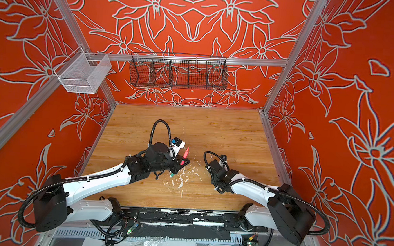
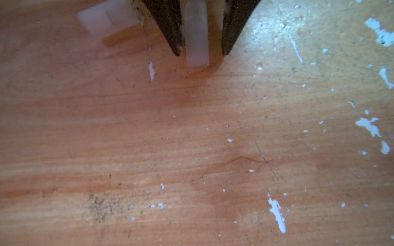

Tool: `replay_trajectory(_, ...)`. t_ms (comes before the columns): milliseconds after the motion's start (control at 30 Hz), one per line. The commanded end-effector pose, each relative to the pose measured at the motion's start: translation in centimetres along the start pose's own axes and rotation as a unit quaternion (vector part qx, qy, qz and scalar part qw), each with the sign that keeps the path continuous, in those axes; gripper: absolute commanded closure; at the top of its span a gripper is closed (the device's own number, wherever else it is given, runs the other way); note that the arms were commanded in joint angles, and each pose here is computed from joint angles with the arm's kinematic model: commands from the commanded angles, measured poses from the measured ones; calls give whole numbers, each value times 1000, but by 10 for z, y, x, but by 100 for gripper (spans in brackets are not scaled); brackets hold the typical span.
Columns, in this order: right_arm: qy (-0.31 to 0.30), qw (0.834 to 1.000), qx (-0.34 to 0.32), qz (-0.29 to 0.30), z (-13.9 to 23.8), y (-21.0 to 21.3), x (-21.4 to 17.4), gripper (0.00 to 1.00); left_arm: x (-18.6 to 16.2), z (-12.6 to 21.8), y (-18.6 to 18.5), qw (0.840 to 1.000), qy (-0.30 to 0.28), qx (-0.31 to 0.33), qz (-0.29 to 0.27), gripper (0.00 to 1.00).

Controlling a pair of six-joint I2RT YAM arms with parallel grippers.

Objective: Insert the pens into the pen caps
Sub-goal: 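Close the right gripper on a translucent cap, then lift the cap and carry it with the right gripper toward the pink marker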

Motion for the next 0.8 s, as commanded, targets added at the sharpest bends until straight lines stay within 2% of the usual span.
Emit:
replay_trajectory(0, 19, 999, -26, 6, -2, -9, -9, 71, 12, 8, -7, 1000, -22, -7, -8, 100)
replay_trajectory(133, 27, 999, -32, 8, -4, -9, -11, 78, 12, 10, -7, 1000, -24, -7, -8, 100)
replay_trajectory(767, 14, 1000, -23, 3, 9, -10, -10, 90, 13, 9, -7, 1000, -23, -7, -8, 100)
Point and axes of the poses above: each gripper's point midway between its finger pads, its own z axis back along the fingers, its own y axis along the line the jaws close on, x = y × z, the point moved 4 cm from there along z, back along the fingers, and after that the axes turned 7 degrees about z, right-handed, at the moved point
